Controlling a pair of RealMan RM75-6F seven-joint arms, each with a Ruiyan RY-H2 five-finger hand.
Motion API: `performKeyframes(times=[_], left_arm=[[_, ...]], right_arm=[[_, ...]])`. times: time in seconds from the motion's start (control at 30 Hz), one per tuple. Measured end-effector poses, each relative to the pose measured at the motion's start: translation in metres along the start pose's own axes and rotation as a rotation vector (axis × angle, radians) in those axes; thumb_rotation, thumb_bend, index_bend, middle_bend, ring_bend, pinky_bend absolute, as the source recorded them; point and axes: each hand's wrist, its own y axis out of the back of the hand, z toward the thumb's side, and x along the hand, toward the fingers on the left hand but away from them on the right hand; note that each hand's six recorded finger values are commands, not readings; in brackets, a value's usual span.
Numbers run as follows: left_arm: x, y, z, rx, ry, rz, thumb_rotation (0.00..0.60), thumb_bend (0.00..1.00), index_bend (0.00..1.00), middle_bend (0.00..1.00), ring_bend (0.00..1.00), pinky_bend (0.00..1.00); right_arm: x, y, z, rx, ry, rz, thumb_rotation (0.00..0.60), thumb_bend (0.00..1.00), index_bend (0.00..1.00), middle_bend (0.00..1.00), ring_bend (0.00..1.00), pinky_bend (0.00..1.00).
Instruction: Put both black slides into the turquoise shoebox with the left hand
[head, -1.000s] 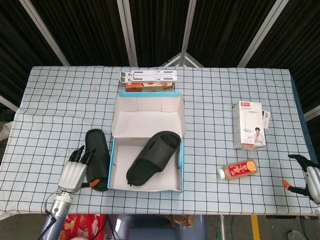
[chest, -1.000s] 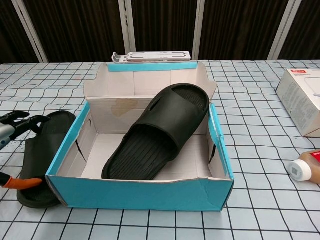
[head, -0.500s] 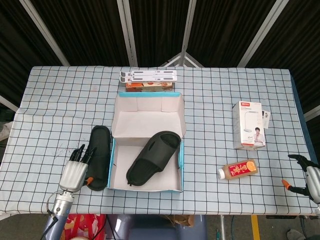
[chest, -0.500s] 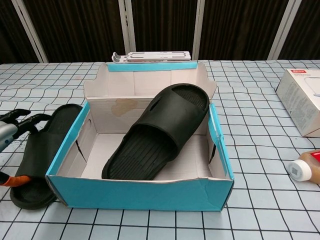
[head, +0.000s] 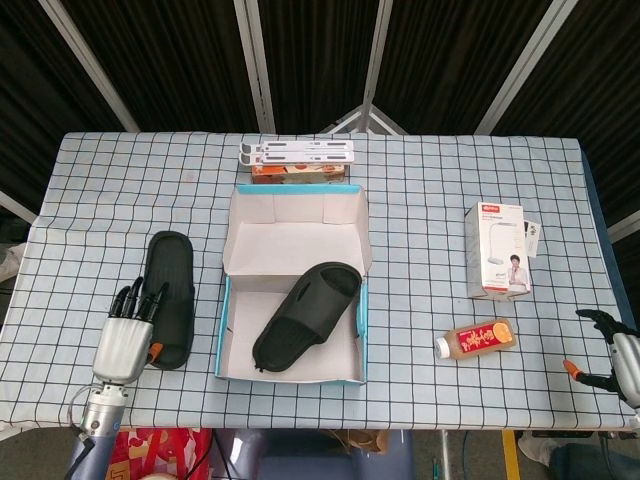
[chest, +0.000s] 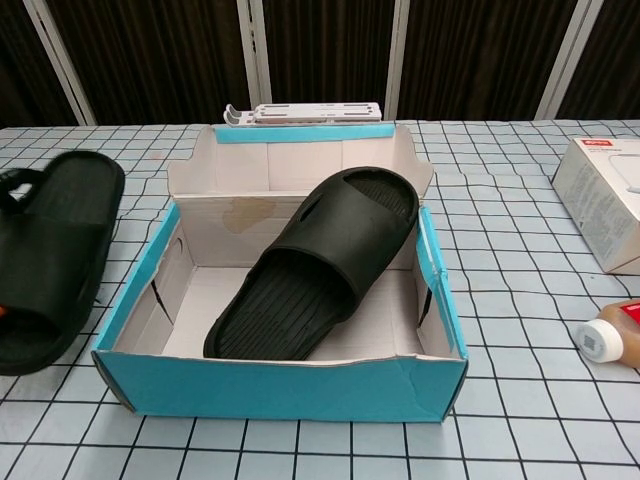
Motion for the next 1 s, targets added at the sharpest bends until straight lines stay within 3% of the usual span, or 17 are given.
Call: performKeyframes(times=[0.23,0.33,0.47,0.67,1.0], left_arm=[[-0.003,0.079,-0.021,0.134,-0.056,0.240,0.600,0.46,0.09,0.39,0.05,0.15],[0.001,0.117,-0.017,0.218,-0.132,0.370,0.600,0.46,0.14,0.45,0.08,0.15],[0.012,0.161,0.009,0.336,-0.303,0.538,0.600,0.46,0.20,0.50,0.12,0.16],[0.023,0.170,0.060,0.502,-0.536,0.590,0.600,0.47,0.24,0.54,0.14,0.16],[0.013,0.142,0.138,0.667,-0.937,0.582,0.600,0.48,0.24,0.54,0.14,0.16]], right_arm=[[0.000,-0.002,0.003,0.001,0.006,0.007,0.600,0.23,0.26,0.25,0.29,0.30],[0.000,-0.002,0.003,0.001,0.007,0.007,0.600,0.23,0.26,0.25,0.29,0.30],[0.000,-0.002,0.003,-0.001,0.007,0.007,0.600,0.23,0.26,0.25,0.29,0.30],[0.000,-0.001,0.000,-0.004,-0.001,0.003,0.600,0.23,0.26,0.25,0.29,0.30],[0.000,-0.002,0.001,-0.001,0.000,0.006,0.600,0.23,0.26,0.25,0.29,0.30]])
